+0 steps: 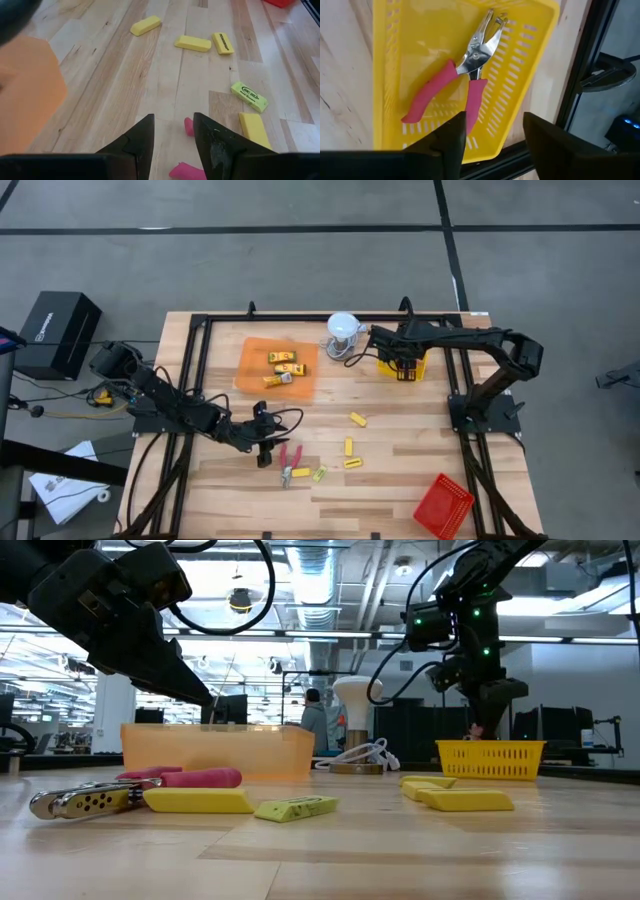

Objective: Pick & Place School Supplies
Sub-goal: Put the pink hole puncher into the yellow bin

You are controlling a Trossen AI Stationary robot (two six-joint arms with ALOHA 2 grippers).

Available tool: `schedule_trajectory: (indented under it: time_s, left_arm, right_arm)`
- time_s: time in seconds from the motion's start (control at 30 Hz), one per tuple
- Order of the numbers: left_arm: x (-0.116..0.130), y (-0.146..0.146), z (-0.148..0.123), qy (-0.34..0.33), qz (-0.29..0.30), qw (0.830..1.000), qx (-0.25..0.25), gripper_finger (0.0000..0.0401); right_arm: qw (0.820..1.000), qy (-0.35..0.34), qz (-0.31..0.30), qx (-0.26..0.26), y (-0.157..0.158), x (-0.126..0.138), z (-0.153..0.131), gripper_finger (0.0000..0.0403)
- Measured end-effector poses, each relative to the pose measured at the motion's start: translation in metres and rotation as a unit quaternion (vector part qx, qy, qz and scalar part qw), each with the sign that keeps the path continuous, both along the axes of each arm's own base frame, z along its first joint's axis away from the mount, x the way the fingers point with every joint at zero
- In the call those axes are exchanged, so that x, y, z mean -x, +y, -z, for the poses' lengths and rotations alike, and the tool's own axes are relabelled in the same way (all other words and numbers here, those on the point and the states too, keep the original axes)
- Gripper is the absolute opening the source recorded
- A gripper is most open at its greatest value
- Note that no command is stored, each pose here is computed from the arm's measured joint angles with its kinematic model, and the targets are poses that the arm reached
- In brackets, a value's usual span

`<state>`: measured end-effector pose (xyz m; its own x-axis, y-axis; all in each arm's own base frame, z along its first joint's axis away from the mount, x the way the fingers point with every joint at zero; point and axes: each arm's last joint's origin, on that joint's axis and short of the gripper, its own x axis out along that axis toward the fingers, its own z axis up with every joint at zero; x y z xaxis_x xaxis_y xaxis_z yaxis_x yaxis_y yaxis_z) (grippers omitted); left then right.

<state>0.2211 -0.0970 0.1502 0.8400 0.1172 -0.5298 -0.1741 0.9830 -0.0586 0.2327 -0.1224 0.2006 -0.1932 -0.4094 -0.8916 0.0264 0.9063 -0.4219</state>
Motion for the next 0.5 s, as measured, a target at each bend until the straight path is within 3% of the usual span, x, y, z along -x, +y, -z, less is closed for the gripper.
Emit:
schedule_trajectory:
  time_s: [0.5]
  left_arm:
    - [0.0,0.0,0.0,0.0,0.0,1.0,0.0,0.0131]
  right_arm:
    - [0.999,-0.03,0.033,0.012,0.0,-0.006,-0.012,0.0154]
